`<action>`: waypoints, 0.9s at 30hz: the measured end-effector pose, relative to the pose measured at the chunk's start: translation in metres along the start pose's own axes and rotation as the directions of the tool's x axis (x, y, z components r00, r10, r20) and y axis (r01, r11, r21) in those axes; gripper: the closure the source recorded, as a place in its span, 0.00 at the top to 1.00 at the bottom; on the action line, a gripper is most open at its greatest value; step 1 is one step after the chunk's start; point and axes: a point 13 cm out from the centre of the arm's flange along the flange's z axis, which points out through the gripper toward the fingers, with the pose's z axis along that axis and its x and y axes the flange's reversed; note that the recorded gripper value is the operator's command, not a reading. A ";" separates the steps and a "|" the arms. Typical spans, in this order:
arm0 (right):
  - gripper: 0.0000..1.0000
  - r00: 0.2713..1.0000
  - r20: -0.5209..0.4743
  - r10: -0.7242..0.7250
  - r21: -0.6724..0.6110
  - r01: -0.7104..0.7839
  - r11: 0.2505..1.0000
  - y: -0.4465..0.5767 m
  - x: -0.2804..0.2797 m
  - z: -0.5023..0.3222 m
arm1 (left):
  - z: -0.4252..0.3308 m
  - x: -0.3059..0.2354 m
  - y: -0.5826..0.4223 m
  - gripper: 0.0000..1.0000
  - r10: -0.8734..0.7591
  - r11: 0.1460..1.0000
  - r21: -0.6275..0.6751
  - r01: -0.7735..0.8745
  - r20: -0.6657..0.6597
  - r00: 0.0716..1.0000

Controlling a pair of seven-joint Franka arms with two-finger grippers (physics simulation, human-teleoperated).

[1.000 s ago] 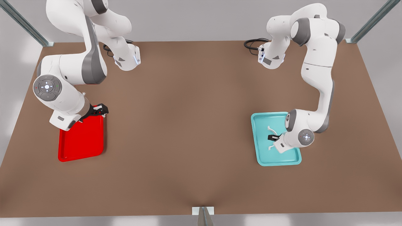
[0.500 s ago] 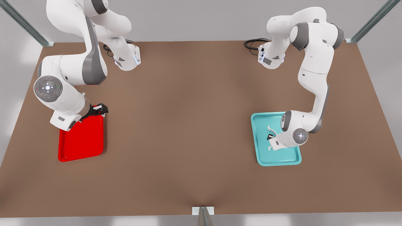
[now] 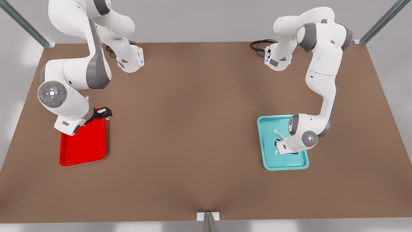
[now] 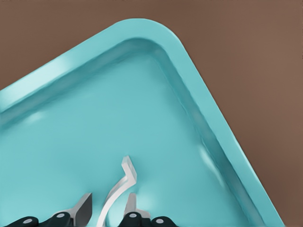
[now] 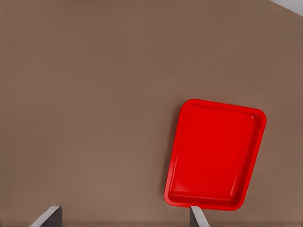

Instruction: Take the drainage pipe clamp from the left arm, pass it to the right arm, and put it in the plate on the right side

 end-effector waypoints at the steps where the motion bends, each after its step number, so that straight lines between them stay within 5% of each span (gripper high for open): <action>1: 1.00 1.000 -0.002 -0.001 0.000 0.001 1.000 0.000 0.000 0.000 | 0.000 -0.001 0.000 0.48 0.004 1.000 -0.001 -0.004 0.003 1.000; 18: 1.00 0.998 -0.050 -0.040 -0.002 0.040 0.999 0.021 -0.004 0.016 | 0.006 -0.004 -0.001 0.37 0.041 0.999 -0.001 -0.041 0.013 0.999; 21: 1.00 0.998 -0.055 -0.037 -0.003 0.037 0.999 0.020 -0.002 0.017 | 0.006 -0.004 0.000 0.21 0.044 0.999 -0.008 -0.043 0.012 0.999; 27: 1.00 0.997 -0.072 -0.036 -0.005 0.036 0.999 0.018 -0.005 0.025 | -0.001 -0.006 0.000 0.21 0.037 0.999 -0.012 -0.037 0.018 0.999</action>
